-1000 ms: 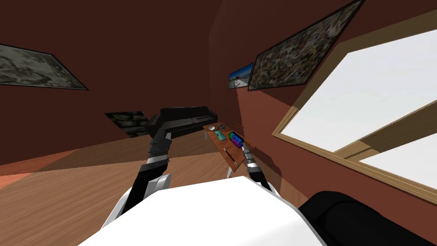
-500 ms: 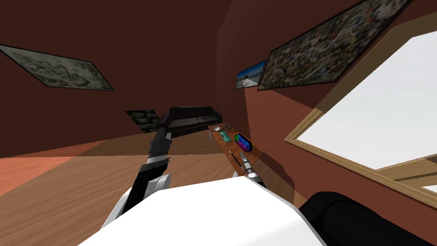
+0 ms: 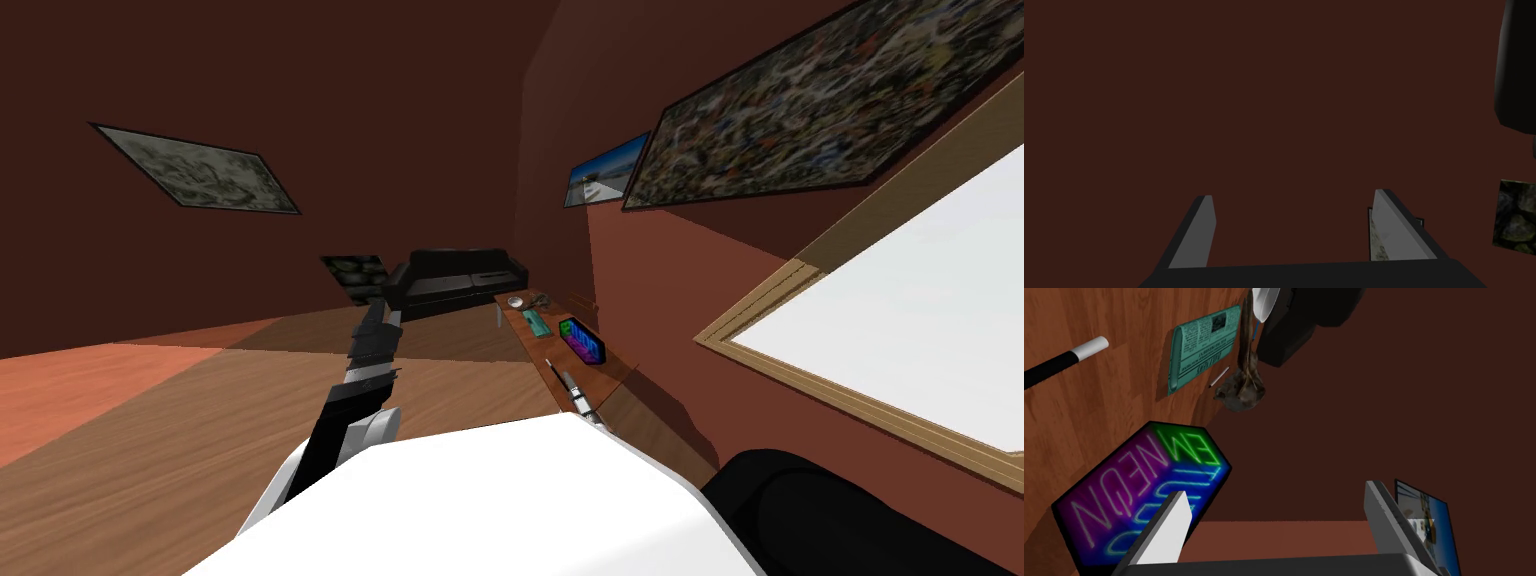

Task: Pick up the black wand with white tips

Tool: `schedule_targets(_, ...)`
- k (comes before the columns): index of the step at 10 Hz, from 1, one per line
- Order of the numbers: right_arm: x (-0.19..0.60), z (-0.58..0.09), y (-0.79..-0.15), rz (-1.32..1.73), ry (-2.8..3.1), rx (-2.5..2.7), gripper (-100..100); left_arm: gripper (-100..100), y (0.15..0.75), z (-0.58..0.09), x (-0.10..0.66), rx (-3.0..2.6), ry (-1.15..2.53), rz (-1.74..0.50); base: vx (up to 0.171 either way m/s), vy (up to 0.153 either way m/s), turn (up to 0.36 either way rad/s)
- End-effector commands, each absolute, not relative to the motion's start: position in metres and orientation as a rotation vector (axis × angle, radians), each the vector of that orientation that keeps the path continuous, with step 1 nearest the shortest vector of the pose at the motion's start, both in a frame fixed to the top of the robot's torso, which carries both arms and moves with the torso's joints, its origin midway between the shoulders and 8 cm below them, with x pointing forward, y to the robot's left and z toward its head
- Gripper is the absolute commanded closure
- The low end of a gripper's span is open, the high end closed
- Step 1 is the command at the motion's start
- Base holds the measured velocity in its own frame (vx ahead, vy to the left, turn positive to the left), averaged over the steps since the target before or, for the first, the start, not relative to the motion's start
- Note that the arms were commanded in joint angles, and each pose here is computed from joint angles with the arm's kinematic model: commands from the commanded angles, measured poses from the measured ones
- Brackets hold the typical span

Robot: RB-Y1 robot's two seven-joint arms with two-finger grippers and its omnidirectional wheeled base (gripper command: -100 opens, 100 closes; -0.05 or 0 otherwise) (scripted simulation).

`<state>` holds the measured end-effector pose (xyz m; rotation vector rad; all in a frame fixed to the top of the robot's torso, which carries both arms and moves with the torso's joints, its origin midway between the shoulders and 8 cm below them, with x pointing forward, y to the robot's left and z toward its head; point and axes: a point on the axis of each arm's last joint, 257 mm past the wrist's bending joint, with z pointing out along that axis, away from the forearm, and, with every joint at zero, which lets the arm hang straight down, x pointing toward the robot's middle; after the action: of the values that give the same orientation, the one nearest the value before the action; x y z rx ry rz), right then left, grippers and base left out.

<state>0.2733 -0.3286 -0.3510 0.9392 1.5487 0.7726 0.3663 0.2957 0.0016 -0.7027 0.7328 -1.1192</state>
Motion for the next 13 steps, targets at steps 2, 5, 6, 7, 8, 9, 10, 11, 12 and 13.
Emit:
schedule_targets(2, 0.251, -0.389, -0.328, 0.72, 1.658, 0.954, -100, 0, 0.296, 0.002, 0.366, -0.703, 0.733, -1.119, 0.071, 0.044, 0.144)
schedule_targets(5, 0.222, -0.426, -0.332, 0.665, 1.754, 0.98, -100, 0, 0.296, 0.002, 0.366, -0.703, 0.733, -1.119, 0.057, 0.032, 0.126)
schedule_targets(6, 0.215, -0.434, -0.335, 0.65, 1.77, 0.993, -100, 0, 0.296, 0.002, 0.366, -0.703, 0.733, -1.119, 0.063, 0.026, 0.119)
schedule_targets(7, 0.197, -0.452, -0.332, 0.624, 1.835, 0.99, -100, 0, 0.296, 0.002, 0.366, -0.703, 0.733, -1.119, 0.085, 0.048, 0.215)
schedule_targets(8, 0.187, -0.463, -0.337, 0.603, 1.857, 1.007, -100, 0, 0.296, 0.002, 0.366, -0.703, 0.733, -1.119, 0.078, 0.031, 0.121)
schedule_targets(9, 0.169, -0.479, -0.334, 0.577, 1.921, 1.002, -100, 0, 0.296, 0.002, 0.366, -0.703, 0.733, -1.119, 0.08, 0.028, 0.282)
schedule_targets(10, 0.158, -0.489, -0.338, 0.556, 1.943, 1.018, -100, 0, 0.296, 0.002, 0.366, -0.703, 0.733, -1.119, 0.072, 0.013, 0.092)
schedule_targets(11, 0.138, -0.505, -0.336, 0.529, 2.008, 1.011, -100, 0, 0.296, 0.002, 0.366, -0.703, 0.733, -1.119, 0.083, 0.028, 0.219)
schedule_targets(12, 0.128, -0.512, -0.34, 0.51, 2.027, 1.025, -100, 0, 0.296, 0.002, 0.366, -0.703, 0.733, -1.119, 0.081, 0.014, 0.113)
schedule_targets(13, 0.114, -0.524, -0.335, 0.494, 2.083, 1.008, -100, 0, 0.296, 0.002, 0.366, -0.703, 0.733, -1.119, 0.09, 0.008, 0.209)
